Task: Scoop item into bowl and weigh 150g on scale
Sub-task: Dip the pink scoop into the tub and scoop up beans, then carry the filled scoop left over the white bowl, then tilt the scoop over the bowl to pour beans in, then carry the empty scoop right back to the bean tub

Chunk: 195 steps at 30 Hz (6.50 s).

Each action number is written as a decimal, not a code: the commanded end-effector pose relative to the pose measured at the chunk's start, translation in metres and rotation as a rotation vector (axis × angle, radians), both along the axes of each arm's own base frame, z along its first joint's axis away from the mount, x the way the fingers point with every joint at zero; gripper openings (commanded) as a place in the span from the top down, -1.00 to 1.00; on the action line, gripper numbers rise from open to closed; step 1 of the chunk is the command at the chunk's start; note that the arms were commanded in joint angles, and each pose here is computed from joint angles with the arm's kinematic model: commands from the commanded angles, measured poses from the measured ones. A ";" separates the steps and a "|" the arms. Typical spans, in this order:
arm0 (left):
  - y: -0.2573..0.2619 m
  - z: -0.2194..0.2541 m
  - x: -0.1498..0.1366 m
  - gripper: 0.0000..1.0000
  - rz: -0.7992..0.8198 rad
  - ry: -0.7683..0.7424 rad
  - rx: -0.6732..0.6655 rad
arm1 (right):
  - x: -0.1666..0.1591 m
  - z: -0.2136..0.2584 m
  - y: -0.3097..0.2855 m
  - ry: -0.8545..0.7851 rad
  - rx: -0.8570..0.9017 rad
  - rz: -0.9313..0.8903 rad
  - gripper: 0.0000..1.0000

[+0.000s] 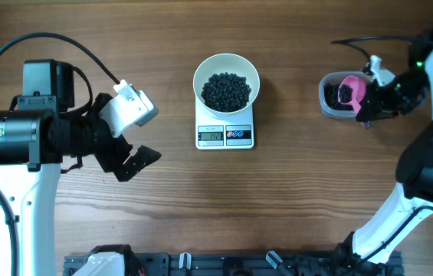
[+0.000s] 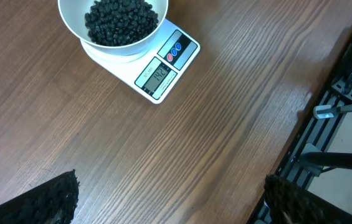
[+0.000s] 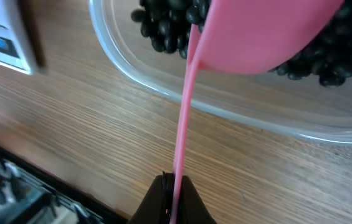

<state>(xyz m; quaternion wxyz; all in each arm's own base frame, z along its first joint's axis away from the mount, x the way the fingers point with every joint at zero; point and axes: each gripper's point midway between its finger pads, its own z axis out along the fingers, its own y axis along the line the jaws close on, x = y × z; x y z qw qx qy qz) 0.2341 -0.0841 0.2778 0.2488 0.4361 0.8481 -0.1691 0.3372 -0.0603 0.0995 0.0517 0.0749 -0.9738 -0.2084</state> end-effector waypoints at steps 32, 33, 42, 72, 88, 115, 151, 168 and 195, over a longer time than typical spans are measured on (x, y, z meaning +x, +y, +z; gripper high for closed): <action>0.000 0.007 0.000 -1.00 -0.005 -0.028 -0.004 | 0.031 0.089 0.102 -0.256 0.554 -0.021 0.91; 0.000 0.007 0.000 -1.00 -0.005 -0.028 -0.004 | 0.029 0.091 0.114 -0.246 0.556 0.002 0.91; 0.000 0.007 0.000 -1.00 -0.005 -0.028 -0.004 | 0.003 0.094 0.210 -0.182 0.576 0.258 0.91; 0.000 0.007 0.000 -1.00 -0.005 -0.028 -0.004 | 0.037 0.072 0.243 -0.493 -0.142 0.487 0.91; 0.000 0.007 0.000 -1.00 -0.005 -0.028 -0.004 | 0.044 0.089 0.259 -0.541 -0.076 0.382 0.91; 0.000 0.007 0.000 -1.00 -0.005 -0.028 -0.004 | 0.038 0.097 0.270 -0.563 -0.095 0.388 0.91; 0.000 0.007 0.000 -1.00 -0.005 -0.028 -0.004 | 0.037 0.094 0.266 -0.542 -0.131 0.344 0.91; 0.000 0.007 0.000 -1.00 -0.005 -0.028 -0.004 | 0.024 0.100 0.288 -0.496 0.015 0.339 0.92; 0.000 0.007 0.000 -1.00 -0.005 -0.028 -0.004 | 0.030 0.113 0.193 -0.427 -0.014 0.171 0.91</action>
